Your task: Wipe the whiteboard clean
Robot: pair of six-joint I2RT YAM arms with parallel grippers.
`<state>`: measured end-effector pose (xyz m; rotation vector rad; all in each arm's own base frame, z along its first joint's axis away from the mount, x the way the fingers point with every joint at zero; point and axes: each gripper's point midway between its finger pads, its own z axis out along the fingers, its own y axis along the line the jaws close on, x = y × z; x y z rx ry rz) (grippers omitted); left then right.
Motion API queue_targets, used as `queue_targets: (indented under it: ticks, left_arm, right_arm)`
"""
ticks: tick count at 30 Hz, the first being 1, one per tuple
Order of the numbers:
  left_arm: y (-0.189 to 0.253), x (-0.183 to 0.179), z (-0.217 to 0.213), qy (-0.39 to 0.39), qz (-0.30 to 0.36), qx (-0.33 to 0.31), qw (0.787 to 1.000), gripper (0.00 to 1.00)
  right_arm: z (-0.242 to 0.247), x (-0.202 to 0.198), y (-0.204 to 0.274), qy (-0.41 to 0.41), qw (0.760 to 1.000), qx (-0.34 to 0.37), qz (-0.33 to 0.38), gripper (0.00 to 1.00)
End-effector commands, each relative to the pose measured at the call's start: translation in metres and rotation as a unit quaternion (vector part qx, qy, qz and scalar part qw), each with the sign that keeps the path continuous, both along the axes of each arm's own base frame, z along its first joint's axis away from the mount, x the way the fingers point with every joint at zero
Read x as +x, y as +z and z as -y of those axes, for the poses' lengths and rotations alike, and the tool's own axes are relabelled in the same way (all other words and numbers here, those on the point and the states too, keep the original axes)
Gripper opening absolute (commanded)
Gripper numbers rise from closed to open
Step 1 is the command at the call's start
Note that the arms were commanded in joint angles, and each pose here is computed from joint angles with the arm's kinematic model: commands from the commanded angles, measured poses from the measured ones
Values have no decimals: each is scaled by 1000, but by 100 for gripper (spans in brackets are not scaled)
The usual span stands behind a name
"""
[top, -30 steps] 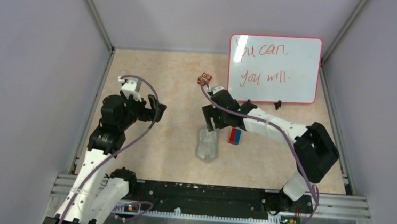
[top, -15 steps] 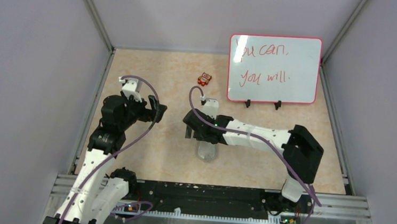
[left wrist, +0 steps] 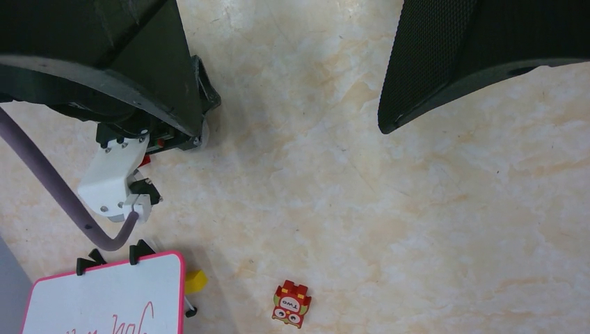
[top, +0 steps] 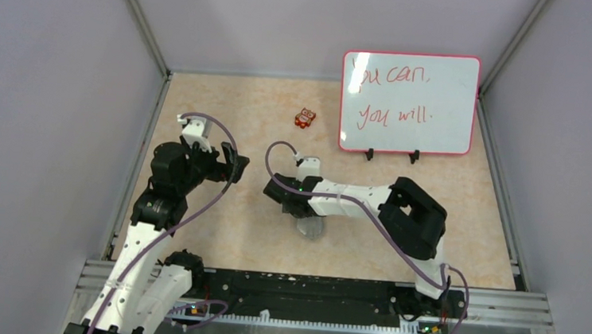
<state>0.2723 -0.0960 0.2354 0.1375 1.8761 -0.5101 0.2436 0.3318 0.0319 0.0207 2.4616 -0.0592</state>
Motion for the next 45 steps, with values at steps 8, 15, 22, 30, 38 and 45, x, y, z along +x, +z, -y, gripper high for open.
queue_targets:
  ticks: [8, 15, 22, 30, 38, 45]
  left_arm:
    - [12, 3, 0, -2, 30, -4, 1000, 99]
    - [10, 5, 3, -8, 24, -8, 1000, 99]
    - [3, 7, 13, -27, 7, -31, 999, 99]
    - [7, 18, 66, -113, -10, -133, 985, 99]
    - [-7, 44, 176, -219, -39, -155, 963, 95]
    - [-18, 114, 231, -246, 7, -151, 957, 99]
  right_arm:
    - [-19, 2, 13, 57, 997, 45, 26, 38]
    - [-6, 6, 29, 72, 995, 56, 49, 0]
    - [3, 11, 82, 122, 983, 76, 117, 0]
    - [60, 53, 175, 72, 960, 145, 229, 0]
    - [163, 153, 253, -68, 921, 184, 336, 0]
    - [252, 239, 278, -150, 890, 212, 375, 0]
